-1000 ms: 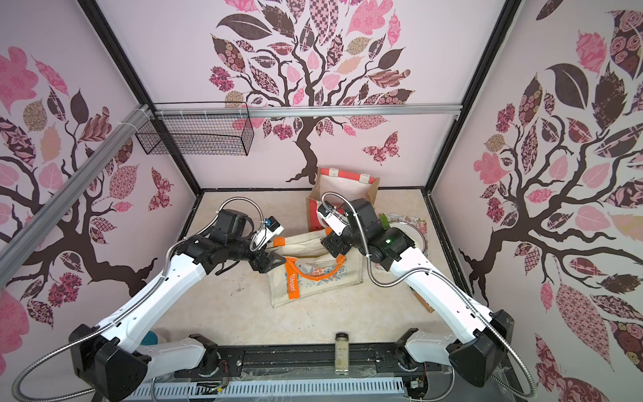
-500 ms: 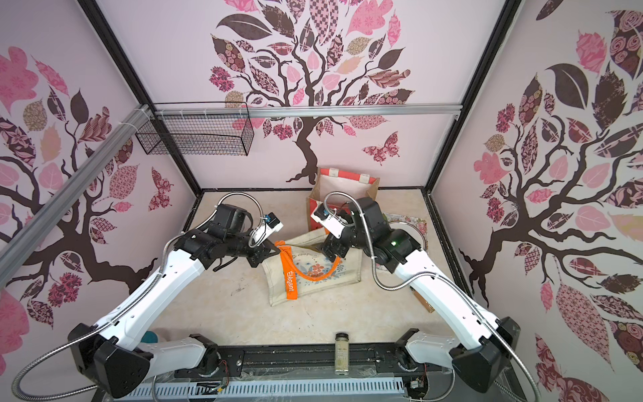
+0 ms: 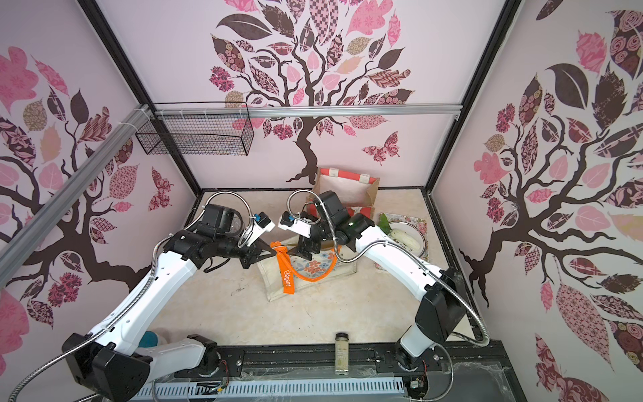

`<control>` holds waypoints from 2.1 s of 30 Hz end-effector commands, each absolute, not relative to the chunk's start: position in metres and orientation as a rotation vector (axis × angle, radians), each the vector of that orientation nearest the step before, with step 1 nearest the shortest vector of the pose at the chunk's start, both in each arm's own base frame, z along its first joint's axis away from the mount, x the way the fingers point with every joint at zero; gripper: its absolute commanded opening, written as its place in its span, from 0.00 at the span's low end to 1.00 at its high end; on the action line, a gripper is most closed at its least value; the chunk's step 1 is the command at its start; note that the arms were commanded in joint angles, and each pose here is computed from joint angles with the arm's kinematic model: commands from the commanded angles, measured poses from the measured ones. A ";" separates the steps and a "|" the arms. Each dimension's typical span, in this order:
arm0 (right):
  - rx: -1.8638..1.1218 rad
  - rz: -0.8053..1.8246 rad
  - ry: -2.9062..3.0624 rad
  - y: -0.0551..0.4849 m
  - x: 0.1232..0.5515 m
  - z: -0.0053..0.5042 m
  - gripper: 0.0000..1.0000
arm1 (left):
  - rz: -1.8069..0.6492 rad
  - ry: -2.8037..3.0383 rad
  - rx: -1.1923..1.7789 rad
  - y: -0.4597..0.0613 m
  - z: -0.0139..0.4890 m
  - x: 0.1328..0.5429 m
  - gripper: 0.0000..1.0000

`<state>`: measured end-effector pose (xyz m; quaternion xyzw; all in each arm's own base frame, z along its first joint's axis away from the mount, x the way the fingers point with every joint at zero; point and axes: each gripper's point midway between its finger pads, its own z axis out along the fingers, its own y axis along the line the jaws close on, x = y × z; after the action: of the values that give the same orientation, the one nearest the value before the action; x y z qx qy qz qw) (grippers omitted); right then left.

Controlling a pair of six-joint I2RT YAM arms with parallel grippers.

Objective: Put away the canvas bag
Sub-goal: Press the canvas bag at the center of the board.

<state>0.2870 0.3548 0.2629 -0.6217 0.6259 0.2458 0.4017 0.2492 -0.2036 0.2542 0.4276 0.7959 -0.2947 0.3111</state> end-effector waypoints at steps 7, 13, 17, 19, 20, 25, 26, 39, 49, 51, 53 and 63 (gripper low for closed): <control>-1.682 0.415 1.625 0.338 0.299 0.244 0.72 | -0.882 2.032 1.189 -0.210 0.261 0.240 0.00; -1.647 0.287 1.736 0.309 0.311 0.234 0.50 | -0.843 2.068 1.176 -0.206 0.257 0.243 0.00; -1.623 0.252 1.757 0.299 0.313 0.235 0.14 | -0.811 2.095 1.165 -0.203 0.252 0.245 0.00; -1.616 0.251 1.761 0.297 0.313 0.235 0.08 | -0.802 2.103 1.164 -0.204 0.250 0.246 0.00; -1.620 0.250 1.765 0.297 0.312 0.234 0.06 | -0.798 2.107 1.164 -0.204 0.249 0.247 0.00; -1.626 0.190 1.813 0.284 0.318 0.223 0.61 | -0.755 2.120 1.160 -0.199 0.250 0.248 0.00; -1.613 0.181 1.822 0.280 0.321 0.224 0.61 | -0.754 2.122 1.158 -0.199 0.250 0.247 0.00; -1.513 0.117 1.854 0.262 0.330 0.234 0.38 | -0.636 2.183 1.115 -0.187 0.242 0.258 0.00; -1.463 0.159 1.869 0.262 0.328 0.235 0.23 | -0.618 2.178 1.097 -0.186 0.245 0.261 0.00; -1.440 0.198 1.859 0.264 0.325 0.242 0.22 | -0.616 2.195 1.049 -0.186 0.249 0.267 0.07; -1.435 0.261 1.855 0.270 0.319 0.243 0.17 | -0.608 2.187 1.045 -0.187 0.256 0.269 0.32; -1.419 0.396 1.839 0.282 0.305 0.227 0.12 | -0.536 1.989 1.199 -0.226 0.295 0.265 0.76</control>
<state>0.3129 0.2756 0.2075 -0.5645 0.7344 0.1234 0.3561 0.2586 -0.2158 0.2700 0.4535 0.7972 -0.2160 0.3348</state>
